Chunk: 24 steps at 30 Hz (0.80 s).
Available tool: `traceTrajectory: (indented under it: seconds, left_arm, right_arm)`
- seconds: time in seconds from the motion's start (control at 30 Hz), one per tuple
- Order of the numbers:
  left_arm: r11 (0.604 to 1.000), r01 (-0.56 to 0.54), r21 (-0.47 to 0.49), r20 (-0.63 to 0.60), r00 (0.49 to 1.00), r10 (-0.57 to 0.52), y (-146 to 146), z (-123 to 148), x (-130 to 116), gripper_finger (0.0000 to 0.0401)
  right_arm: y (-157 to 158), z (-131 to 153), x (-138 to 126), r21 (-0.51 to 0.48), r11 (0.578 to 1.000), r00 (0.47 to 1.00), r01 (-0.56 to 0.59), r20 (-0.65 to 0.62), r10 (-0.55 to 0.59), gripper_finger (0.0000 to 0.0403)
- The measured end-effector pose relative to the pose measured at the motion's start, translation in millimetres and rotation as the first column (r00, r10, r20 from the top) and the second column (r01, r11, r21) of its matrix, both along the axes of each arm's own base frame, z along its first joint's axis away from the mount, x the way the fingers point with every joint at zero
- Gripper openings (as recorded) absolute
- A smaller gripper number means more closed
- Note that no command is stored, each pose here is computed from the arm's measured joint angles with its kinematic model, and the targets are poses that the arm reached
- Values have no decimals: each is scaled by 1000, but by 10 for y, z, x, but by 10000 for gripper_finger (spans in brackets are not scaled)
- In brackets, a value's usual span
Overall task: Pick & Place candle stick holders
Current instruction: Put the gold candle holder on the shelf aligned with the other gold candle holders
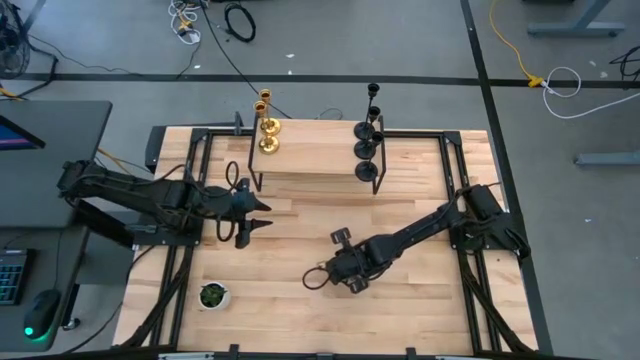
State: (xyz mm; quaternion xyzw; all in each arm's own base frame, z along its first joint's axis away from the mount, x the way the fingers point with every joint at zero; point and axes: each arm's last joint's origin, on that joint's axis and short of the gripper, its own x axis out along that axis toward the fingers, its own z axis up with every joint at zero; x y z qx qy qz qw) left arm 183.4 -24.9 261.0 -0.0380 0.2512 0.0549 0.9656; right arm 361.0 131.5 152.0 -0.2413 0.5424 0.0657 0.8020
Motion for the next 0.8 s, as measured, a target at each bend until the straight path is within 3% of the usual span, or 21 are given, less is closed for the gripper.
traceTrajectory:
  seconds: [0.23,0.37,0.57,0.8]
  left_arm:
    - [1000,0,0,1,1000,0,0,1,0,181]
    - [1000,0,-1,1,1000,0,0,1,0,181]
    - [1000,5,8,0,1000,-5,0,1,0,181]
    - [1000,8,13,0,1000,-8,-1,0,1,181]
  right_arm:
    - [-32,422,294,11,997,981,71,181,-72,6]
    - [-71,638,438,20,990,940,140,311,-139,6]
    - [-163,812,524,64,984,899,165,402,-177,5]
    - [-385,1133,574,114,975,804,191,552,-222,4]
